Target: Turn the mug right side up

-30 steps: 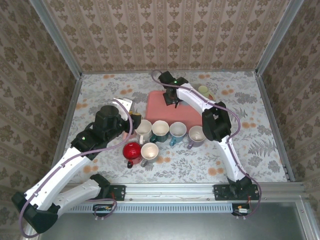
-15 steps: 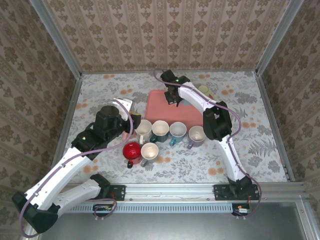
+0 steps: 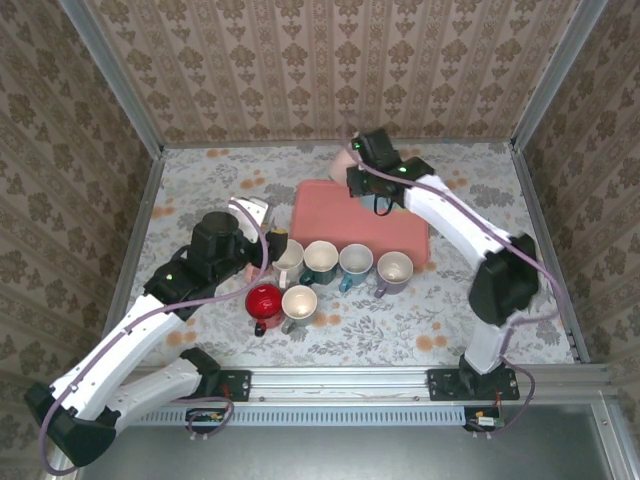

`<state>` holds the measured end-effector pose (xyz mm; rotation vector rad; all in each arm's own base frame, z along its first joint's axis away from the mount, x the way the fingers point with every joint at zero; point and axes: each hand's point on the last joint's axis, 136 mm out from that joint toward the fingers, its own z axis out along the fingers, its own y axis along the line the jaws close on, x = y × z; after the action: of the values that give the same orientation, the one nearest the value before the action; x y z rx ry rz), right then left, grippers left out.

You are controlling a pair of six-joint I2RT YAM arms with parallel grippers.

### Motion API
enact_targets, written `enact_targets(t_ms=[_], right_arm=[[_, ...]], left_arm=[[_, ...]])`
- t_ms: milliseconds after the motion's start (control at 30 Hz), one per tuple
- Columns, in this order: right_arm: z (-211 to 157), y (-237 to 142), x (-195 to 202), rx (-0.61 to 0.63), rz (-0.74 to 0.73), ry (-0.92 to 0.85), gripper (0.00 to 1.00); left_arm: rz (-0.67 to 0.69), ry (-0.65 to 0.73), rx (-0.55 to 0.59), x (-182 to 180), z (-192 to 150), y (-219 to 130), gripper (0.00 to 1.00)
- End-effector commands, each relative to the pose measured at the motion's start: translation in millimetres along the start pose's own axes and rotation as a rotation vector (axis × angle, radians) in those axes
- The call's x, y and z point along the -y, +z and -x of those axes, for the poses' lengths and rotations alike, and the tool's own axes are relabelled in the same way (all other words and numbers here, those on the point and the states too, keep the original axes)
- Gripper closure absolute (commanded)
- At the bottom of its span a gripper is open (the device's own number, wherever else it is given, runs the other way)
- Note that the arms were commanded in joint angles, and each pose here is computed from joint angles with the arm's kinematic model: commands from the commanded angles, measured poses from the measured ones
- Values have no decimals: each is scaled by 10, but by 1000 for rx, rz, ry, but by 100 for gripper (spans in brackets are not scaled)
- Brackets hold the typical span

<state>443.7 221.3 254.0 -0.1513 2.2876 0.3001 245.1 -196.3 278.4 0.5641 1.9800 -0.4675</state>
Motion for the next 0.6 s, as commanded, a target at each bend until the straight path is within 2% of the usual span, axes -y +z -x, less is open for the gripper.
enact_targets(t_ms=[0,100,200,433,567], right_arm=[[483,-604,-315,233,232,125,100],[529,-1023,-419,320,394,211,100],[534,-1421,-515,391,548,277,100],[538,-2116,-559,520,801,416,100],[532,-2397,-576,565,895,456,100]], left_arm=[[-95,-18,54,163,203,-83,35],[-203,-85,78,339,360,-116,29],[-359,-179,108,581,555,-141,28],[-800,-388,236,1109,1108,-255,27],[-968,-468,250,1247,1328,-300,27]])
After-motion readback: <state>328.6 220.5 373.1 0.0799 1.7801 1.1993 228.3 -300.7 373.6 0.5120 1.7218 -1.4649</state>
